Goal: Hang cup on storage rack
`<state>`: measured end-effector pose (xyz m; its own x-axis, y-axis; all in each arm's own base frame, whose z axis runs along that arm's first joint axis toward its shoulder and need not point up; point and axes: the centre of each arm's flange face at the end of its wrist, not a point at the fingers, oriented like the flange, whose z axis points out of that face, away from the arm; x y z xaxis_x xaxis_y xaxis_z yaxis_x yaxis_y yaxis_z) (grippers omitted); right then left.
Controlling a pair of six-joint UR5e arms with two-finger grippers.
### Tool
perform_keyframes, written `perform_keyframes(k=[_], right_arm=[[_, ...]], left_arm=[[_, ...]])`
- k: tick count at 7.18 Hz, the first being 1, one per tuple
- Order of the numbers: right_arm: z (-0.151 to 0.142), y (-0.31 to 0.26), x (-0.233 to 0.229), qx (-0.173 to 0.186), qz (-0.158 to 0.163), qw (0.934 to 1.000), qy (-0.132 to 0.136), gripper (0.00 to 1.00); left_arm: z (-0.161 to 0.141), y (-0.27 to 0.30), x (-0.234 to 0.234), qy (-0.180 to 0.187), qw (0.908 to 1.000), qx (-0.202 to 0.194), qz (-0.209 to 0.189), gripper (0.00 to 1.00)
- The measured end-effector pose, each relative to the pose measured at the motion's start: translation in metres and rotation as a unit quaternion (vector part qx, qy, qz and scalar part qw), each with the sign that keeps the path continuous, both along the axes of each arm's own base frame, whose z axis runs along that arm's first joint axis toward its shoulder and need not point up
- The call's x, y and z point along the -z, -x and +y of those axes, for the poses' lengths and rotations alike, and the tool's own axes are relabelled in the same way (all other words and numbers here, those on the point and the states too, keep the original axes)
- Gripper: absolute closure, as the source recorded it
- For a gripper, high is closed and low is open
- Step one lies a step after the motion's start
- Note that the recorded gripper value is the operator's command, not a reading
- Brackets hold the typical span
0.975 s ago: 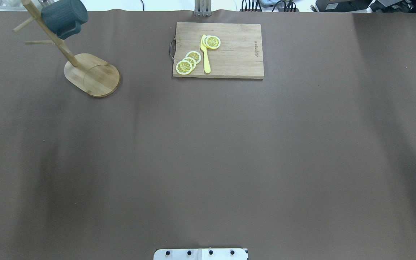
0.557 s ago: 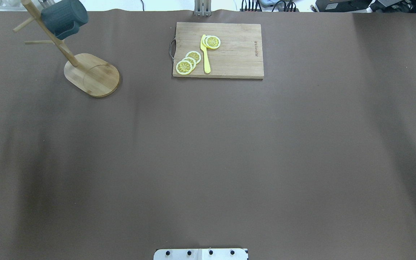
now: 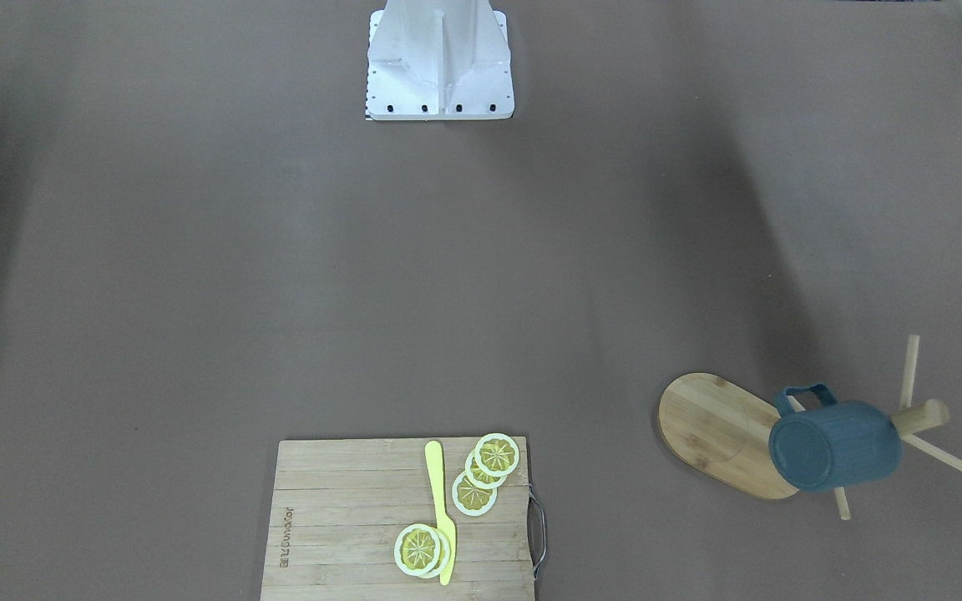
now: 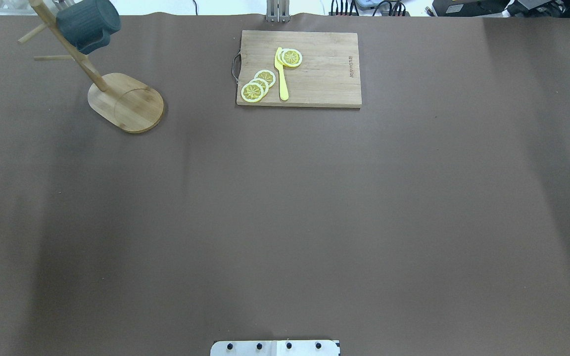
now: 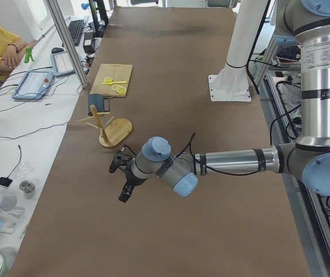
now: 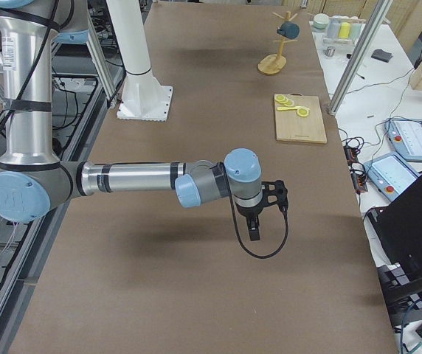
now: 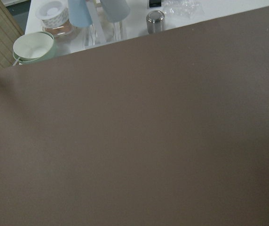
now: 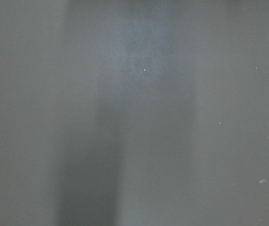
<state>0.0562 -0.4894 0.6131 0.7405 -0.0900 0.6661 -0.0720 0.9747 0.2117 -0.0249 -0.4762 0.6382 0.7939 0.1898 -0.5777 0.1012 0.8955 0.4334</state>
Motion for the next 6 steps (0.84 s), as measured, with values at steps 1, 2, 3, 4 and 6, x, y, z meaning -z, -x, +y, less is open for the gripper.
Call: perform_keyframes(k=[1,2,3,4,6], right_arm=[[0.000,-0.007,-0.012,0.011,0.007,0.9998,0.014,0.00],[-0.004,-0.011,-0.016,0.023,0.012,0.9992,0.030,0.00],[-0.007,-0.011,-0.016,0.033,0.014,0.9984,0.043,0.00],[-0.009,-0.010,-0.016,0.038,0.014,0.9978,0.052,0.00],[-0.009,-0.008,-0.015,0.041,0.014,0.9975,0.057,0.00]], left_arm=[[0.002,-0.001,0.008,0.054,0.9982,-0.027,0.003,0.02],[0.006,-0.003,0.015,0.105,0.9929,-0.054,0.017,0.01],[0.013,-0.005,0.015,0.143,0.9866,-0.072,0.031,0.01],[0.024,-0.005,0.008,0.168,0.9818,-0.079,0.038,0.01],[0.038,-0.005,-0.002,0.187,0.9781,-0.080,0.042,0.01]])
